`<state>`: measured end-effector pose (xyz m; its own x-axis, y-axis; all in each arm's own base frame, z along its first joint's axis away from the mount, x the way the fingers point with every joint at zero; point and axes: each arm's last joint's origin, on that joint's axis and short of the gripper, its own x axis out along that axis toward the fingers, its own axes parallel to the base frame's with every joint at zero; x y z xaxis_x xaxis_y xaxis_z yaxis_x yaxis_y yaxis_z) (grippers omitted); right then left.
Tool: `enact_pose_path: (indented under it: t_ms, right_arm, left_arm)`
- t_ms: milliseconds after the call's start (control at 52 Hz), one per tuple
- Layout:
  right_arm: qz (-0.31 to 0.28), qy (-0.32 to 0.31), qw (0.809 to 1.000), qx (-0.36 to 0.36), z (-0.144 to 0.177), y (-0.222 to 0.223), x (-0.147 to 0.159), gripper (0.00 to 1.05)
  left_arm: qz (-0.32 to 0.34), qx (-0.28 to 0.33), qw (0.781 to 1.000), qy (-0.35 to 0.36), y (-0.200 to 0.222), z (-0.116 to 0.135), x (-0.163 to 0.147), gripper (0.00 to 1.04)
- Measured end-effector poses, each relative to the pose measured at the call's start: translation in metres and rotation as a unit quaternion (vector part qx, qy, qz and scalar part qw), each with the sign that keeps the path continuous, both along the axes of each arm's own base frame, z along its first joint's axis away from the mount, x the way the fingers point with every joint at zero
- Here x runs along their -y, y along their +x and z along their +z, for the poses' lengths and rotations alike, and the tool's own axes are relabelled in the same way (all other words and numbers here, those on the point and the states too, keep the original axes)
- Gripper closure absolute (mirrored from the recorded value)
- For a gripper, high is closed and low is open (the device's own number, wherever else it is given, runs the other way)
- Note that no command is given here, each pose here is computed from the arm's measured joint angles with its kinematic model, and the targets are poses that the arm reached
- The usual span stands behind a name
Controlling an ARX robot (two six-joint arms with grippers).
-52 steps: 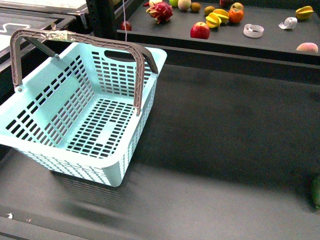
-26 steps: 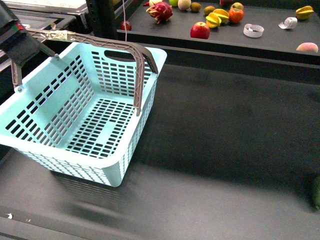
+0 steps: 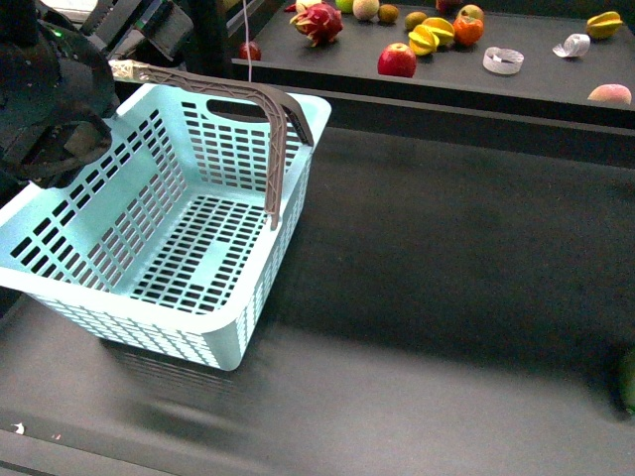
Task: Pick mango with right arm and hold basket with left
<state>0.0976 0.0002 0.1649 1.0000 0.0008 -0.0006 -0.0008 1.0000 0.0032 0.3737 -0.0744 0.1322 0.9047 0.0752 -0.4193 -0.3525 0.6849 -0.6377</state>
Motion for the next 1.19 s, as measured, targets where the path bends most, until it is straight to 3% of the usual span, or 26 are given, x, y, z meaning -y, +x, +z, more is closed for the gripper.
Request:
enact_pose_path:
  t_ms: [269,672,807,999,1095,1191]
  right_arm:
    - [0.000,0.000,1.000,0.000,0.000,0.000,0.000,0.08]
    - [0.000,0.000,1.000,0.000,0.000,0.000,0.000,0.08]
    - [0.000,0.000,1.000,0.000,0.000,0.000,0.000,0.08]
    - [0.000,0.000,1.000,0.000,0.000,0.000,0.000,0.08]
    - [0.000,0.000,1.000,0.000,0.000,0.000,0.000,0.08]
    - [0.000,0.000,1.000,0.000,0.000,0.000,0.000,0.08]
  left_arm:
    - [0.023,0.005,0.999,-0.028,0.051,-0.002,-0.013,0.06]
    - [0.026,0.000,0.999,-0.039,0.090,-0.007,-0.011,0.06]
    - [0.021,-0.007,0.999,-0.039,0.092,-0.011,-0.009,0.29]
    - [0.019,-0.012,0.999,-0.049,0.090,-0.016,-0.009,0.74]
    - [0.017,-0.008,0.997,-0.079,0.085,-0.013,-0.008,0.88]
    - [0.008,-0.006,0.996,-0.086,0.075,-0.007,-0.007,0.95]
